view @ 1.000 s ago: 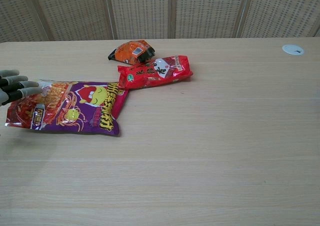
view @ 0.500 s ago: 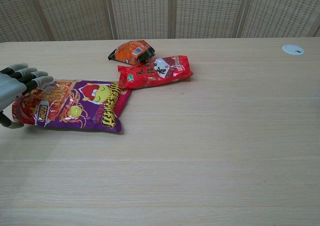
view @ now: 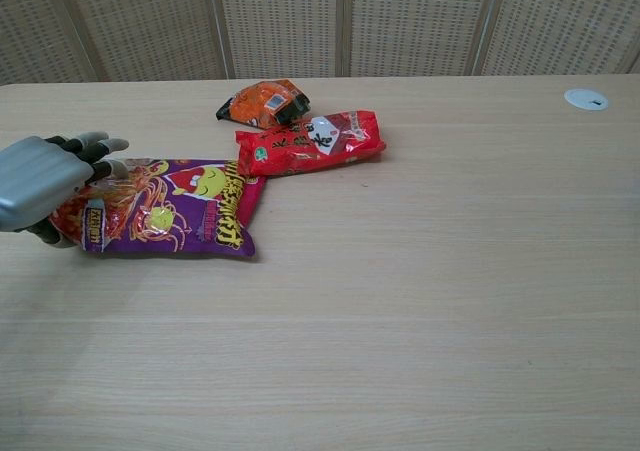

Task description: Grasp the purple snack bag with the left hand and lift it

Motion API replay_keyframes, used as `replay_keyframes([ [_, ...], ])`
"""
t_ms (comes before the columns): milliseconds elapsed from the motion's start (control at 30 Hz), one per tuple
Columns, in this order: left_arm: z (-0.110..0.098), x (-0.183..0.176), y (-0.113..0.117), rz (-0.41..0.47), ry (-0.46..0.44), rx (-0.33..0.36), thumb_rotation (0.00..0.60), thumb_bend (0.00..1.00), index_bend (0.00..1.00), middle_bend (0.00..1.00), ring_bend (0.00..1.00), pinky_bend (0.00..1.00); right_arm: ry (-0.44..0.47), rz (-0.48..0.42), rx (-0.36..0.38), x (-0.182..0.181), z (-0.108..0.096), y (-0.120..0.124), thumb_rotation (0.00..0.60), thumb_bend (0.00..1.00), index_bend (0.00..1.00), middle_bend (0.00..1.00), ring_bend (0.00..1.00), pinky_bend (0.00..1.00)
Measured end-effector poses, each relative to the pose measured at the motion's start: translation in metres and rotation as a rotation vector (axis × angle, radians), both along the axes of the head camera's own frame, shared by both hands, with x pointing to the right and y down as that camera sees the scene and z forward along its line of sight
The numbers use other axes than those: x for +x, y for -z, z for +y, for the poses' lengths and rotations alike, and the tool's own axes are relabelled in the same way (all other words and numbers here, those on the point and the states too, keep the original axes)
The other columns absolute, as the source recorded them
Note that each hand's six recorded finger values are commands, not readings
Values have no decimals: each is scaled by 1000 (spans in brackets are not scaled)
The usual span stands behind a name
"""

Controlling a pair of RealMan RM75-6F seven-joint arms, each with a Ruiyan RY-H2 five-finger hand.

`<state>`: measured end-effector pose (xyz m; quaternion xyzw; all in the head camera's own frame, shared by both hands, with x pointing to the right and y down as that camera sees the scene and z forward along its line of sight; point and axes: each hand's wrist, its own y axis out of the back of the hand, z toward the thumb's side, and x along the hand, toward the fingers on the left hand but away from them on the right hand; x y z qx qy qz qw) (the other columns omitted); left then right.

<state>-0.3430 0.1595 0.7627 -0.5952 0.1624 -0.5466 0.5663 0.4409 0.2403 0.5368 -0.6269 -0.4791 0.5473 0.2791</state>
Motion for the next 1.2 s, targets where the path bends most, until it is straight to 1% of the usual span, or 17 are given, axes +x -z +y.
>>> replay_keyframes([
  [33, -2, 4, 0, -1, -12, 14, 600, 0, 841, 679, 705, 810, 0, -3, 3, 0, 0, 1, 600, 0, 0, 0, 0, 0],
  [67, -3, 7, 1, -1, -19, 25, 600, 0, 887, 727, 753, 852, 1, -4, 5, 0, 0, 2, 600, 0, 0, 0, 0, 0],
  [100, -4, 9, 1, -2, -25, 34, 600, 0, 940, 782, 822, 912, 3, -5, 7, 0, 0, 2, 600, 0, 0, 0, 0, 0],
  [133, -6, 12, 1, -2, -30, 45, 600, 0, 960, 809, 868, 951, 5, -6, 8, -1, -1, 3, 600, 0, 0, 0, 0, 0],
  [200, -8, 15, 3, 3, -33, 59, 600, 0, 986, 851, 940, 993, 7, -9, 8, -1, 0, 3, 600, 0, 0, 0, 0, 0],
  [233, -9, 16, 4, 7, -33, 69, 600, 0, 995, 876, 974, 1000, 9, -10, 6, -1, 0, 3, 600, 0, 0, 0, 0, 0],
  [267, -10, 16, 6, 12, -32, 78, 600, 2, 999, 891, 986, 1000, 9, -12, 4, -2, 0, 3, 600, 0, 0, 0, 0, 0],
  [333, -12, 16, 10, 26, -29, 96, 600, 19, 1000, 930, 1000, 1000, 11, -15, 2, -2, 0, 3, 600, 0, 0, 0, 0, 0],
  [433, -17, 14, 17, 46, -22, 122, 600, 47, 1000, 952, 1000, 1000, 13, -20, 3, -3, 1, 3, 600, 0, 0, 0, 0, 0],
  [567, -22, 12, 27, 81, -8, 142, 600, 61, 1000, 968, 1000, 1000, 16, -19, 2, -4, 1, 3, 600, 0, 0, 0, 0, 0],
  [700, -28, 14, 41, 132, -1, 172, 600, 82, 1000, 999, 1000, 1000, 18, -22, -1, -5, 1, 2, 600, 0, 0, 0, 0, 0],
  [800, -33, 20, 56, 182, -4, 199, 600, 105, 1000, 1000, 1000, 1000, 20, -21, -3, -6, 2, 2, 600, 0, 0, 0, 0, 0],
  [1000, -41, 42, 91, 289, -19, 242, 600, 108, 1000, 1000, 1000, 1000, 21, -24, -2, -7, 2, 2, 600, 0, 0, 0, 0, 0],
  [1200, -50, 72, 139, 378, -42, 291, 600, 107, 1000, 1000, 1000, 1000, 18, -31, 0, -6, 2, 4, 600, 0, 0, 0, 0, 0],
])
